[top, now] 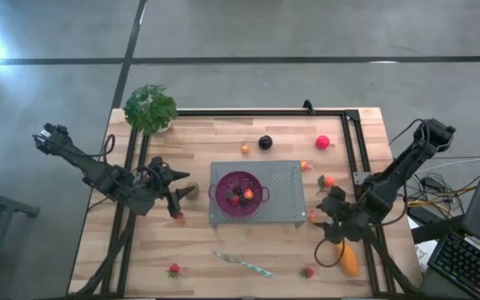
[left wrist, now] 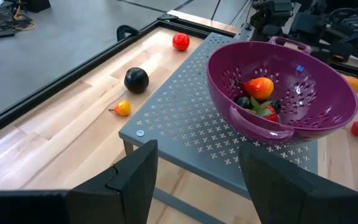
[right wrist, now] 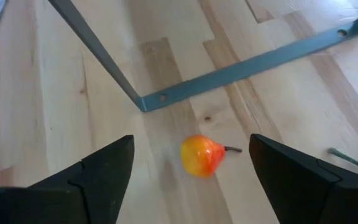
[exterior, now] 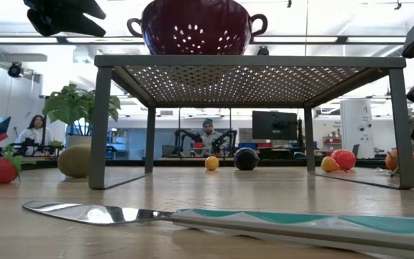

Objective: Pick & Place Fruit
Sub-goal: Put the pear into the purple strainer bowl

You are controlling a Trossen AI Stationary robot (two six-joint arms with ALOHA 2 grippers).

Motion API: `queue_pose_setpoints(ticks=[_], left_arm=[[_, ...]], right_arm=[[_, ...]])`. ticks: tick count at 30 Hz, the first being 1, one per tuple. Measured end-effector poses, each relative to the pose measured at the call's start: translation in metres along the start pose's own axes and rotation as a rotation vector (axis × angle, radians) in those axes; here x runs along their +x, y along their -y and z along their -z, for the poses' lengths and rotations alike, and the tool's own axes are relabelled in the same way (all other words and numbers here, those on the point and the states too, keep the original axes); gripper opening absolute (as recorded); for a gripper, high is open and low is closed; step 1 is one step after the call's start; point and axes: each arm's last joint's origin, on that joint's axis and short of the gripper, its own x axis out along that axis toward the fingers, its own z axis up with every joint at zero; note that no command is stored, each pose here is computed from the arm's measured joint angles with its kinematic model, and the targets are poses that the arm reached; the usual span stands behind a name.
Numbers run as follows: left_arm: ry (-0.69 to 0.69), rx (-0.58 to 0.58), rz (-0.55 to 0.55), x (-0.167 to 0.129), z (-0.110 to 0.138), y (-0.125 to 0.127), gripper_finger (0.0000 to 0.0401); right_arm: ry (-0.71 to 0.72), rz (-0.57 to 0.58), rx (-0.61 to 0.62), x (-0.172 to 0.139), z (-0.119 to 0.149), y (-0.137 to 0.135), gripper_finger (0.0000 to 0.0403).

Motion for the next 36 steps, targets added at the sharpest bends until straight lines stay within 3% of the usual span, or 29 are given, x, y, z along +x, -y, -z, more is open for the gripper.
queue_pose_setpoints(ticks=[23, 36], left_arm=[[0.002, -0.004, 0.002, 0.0, 0.0, 0.0, 0.0229], [0.002, -0.003, 0.001, 0.001, 0.001, 0.0, 0.0229]], right_arm=[[-0.076, 0.188, -0.097, 0.046, 0.022, -0.016, 0.026], [-0.087, 0.171, -0.09, 0.046, 0.019, -0.022, 0.0191]])
